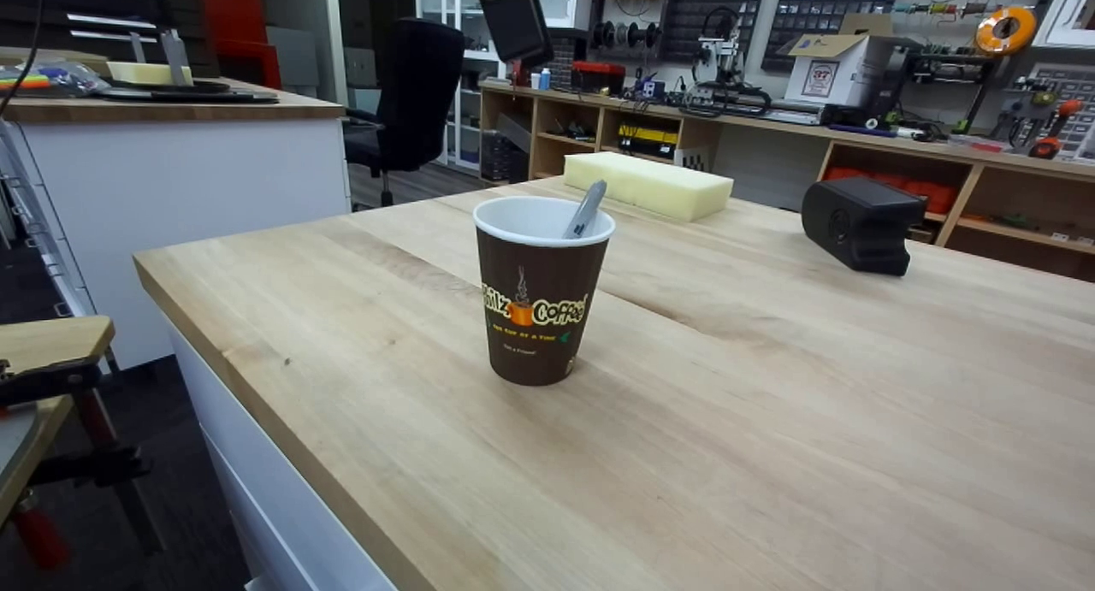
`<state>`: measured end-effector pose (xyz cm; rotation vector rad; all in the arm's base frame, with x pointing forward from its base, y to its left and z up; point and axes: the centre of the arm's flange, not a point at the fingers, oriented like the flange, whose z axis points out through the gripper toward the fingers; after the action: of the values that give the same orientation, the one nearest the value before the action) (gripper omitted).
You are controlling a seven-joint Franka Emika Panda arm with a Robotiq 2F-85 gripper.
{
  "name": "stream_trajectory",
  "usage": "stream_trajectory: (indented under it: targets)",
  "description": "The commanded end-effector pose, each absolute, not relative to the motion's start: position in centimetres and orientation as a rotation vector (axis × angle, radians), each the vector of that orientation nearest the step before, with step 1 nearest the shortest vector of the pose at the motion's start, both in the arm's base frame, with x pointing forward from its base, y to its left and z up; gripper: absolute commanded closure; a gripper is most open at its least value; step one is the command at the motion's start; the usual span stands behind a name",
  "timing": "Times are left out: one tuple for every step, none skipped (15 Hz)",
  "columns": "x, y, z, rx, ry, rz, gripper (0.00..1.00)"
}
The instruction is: Put the pen in the cup
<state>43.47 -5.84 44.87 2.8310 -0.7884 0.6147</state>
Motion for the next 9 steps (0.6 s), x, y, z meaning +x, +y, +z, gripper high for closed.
stream_trajectory:
  targets:
    - [43.1,-5.3,45.4,2.831,-0.79,0.602,0.0]
    - [42.7,-4.7,46.0,2.829,-0.787,0.598,0.0]
    - [42.4,-4.4,46.5,2.827,-0.785,0.602,0.0]
    - [42.2,-4.3,46.8,2.826,-0.785,0.607,0.0]
    - [42.1,-4.3,46.8,2.825,-0.786,0.609,0.0]
    - [42.1,-4.3,46.7,2.825,-0.786,0.605,0.0]
    - [42.0,-4.3,46.6,2.826,-0.785,0.602,0.0]
    - [42.0,-4.3,46.6,2.826,-0.785,0.601,0.0]
    - [42.0,-4.3,46.5,2.826,-0.785,0.6,0.0]
